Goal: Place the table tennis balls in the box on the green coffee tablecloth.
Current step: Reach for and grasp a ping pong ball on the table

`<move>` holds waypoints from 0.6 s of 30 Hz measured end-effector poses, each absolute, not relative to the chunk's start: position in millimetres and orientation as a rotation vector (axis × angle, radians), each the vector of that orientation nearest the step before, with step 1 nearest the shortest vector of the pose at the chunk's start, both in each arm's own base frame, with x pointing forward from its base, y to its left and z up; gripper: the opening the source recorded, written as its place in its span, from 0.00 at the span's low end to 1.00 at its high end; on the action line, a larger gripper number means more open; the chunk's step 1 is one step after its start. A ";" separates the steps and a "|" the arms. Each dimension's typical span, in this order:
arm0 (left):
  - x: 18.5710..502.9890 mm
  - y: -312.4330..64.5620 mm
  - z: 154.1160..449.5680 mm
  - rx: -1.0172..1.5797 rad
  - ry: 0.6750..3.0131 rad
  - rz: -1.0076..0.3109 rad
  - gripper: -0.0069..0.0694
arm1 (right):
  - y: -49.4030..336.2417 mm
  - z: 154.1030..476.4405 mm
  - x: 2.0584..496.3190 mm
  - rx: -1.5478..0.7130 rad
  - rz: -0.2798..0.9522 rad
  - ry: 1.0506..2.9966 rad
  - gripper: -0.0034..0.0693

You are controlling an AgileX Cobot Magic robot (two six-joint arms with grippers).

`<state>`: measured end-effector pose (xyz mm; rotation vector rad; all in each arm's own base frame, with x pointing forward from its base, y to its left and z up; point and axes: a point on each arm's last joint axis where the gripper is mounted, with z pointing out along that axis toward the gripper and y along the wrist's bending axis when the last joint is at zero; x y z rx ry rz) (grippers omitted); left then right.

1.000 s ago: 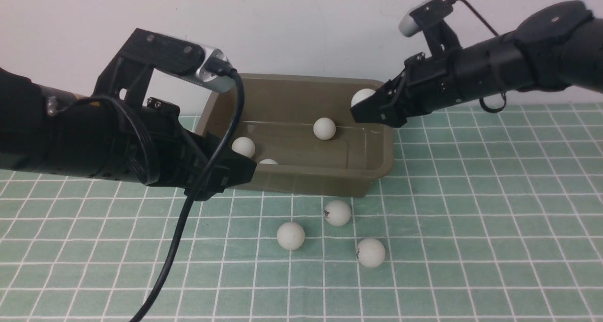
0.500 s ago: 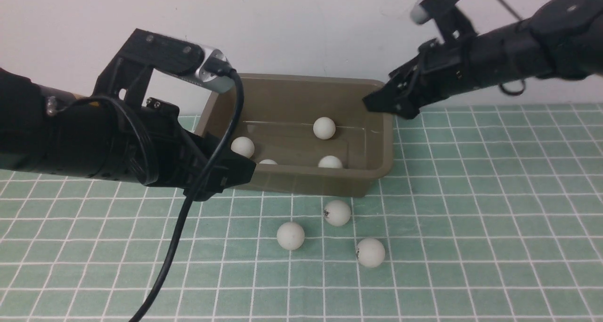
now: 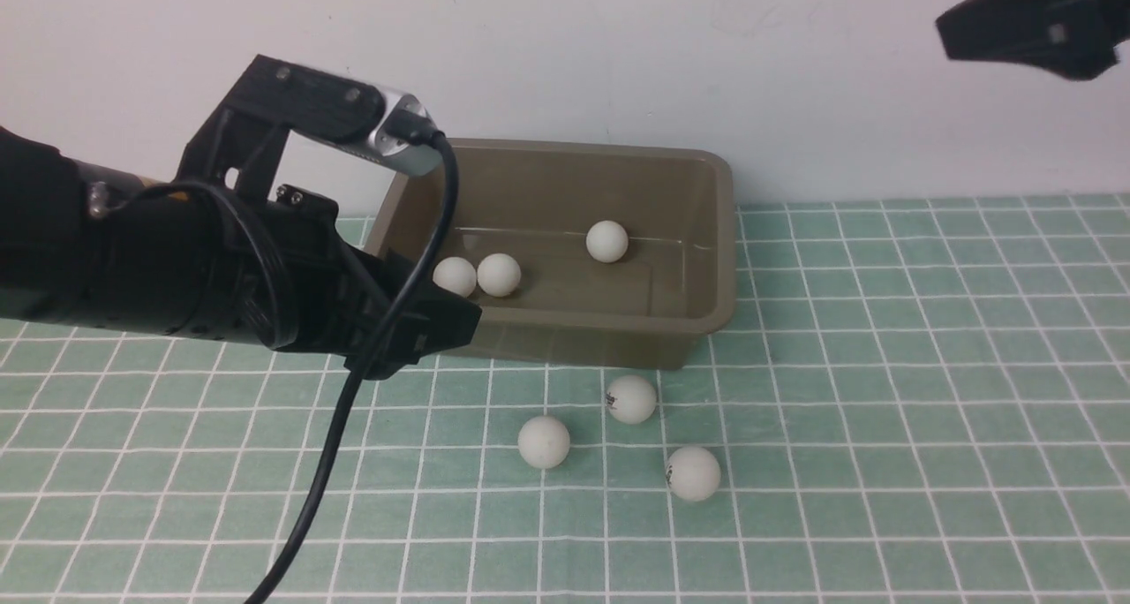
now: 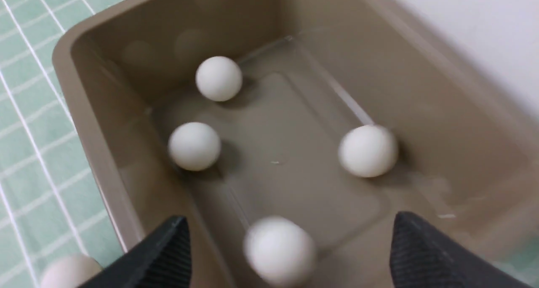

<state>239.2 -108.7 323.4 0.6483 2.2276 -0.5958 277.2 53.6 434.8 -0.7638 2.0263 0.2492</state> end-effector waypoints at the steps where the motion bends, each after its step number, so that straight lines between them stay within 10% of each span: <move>1: 239.2 -108.7 323.4 0.654 2.225 -0.593 0.70 | 53.3 440.2 265.3 -0.753 0.260 2.024 0.80; 18: 239.8 -109.0 322.7 0.662 2.224 -0.592 0.70 | 122.9 247.8 217.4 -0.789 0.462 2.313 0.80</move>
